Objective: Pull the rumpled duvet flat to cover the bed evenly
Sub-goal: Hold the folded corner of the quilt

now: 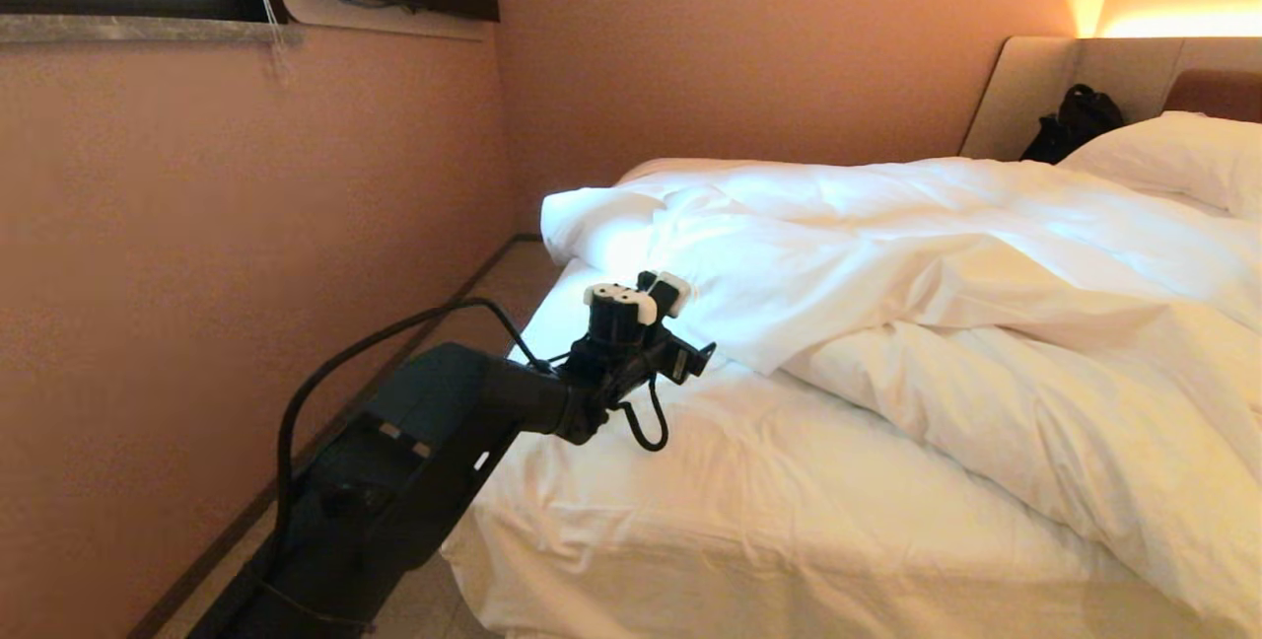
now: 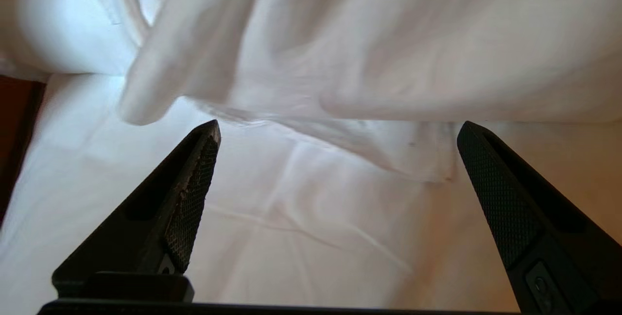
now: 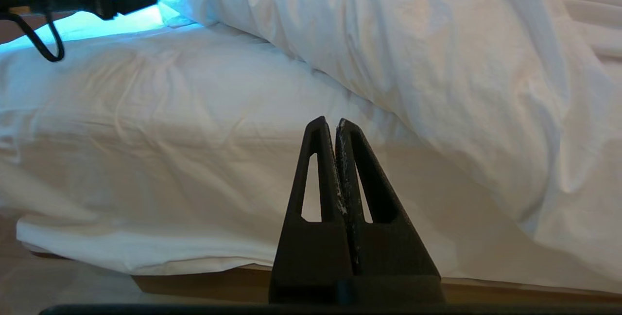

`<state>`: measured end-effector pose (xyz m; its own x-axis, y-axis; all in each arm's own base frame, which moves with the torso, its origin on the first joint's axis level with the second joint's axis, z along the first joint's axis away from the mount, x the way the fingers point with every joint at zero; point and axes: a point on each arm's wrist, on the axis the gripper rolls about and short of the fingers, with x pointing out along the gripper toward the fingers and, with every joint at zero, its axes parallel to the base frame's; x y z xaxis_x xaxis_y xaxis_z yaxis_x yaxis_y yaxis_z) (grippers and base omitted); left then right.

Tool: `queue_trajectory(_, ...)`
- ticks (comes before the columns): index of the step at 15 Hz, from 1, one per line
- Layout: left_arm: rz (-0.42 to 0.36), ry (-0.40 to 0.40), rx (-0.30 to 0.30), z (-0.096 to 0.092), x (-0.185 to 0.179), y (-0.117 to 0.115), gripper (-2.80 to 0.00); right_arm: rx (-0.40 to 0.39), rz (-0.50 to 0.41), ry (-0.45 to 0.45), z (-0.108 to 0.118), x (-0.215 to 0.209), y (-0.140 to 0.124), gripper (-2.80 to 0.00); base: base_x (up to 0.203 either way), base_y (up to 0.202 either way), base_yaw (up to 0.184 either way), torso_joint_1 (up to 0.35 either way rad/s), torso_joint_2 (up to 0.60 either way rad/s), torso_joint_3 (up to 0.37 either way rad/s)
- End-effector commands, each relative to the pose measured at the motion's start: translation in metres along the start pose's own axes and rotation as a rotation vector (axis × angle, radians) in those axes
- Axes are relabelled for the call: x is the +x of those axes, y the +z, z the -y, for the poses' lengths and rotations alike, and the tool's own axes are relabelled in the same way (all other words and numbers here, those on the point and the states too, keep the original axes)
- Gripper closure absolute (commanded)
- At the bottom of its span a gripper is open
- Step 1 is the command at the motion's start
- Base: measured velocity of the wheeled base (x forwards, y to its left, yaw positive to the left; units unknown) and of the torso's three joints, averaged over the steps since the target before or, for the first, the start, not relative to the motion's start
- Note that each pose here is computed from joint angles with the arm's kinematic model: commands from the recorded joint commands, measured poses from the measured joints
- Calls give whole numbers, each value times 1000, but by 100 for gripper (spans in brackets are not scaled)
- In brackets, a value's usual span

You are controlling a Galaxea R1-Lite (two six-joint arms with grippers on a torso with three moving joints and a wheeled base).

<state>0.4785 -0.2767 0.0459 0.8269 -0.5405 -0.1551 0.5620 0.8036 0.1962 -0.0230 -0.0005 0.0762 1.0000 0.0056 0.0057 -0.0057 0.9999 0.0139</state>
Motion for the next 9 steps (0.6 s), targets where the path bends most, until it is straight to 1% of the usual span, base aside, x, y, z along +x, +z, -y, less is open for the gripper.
queue_trajectory(1,7,15,-1,-10,-1,2,-280,2,-1,1,0,0,0,0,0,0,0,0,0,0)
queue_trajectory(2,7,15,-2,-12,-2,1,-280,2,-1,1,0,0,0,0,0,0,0,0,0,0)
queue_trajectory(5,2,10,-1,-10,-1,-2,-280,0,-1,1,0,0,0,0,0,0,0,0,0,0)
queue_trajectory(9,2,-23,7,8,1,-1,-280,2,-1,1,0,0,0,0,0,0,0,0,0,0)
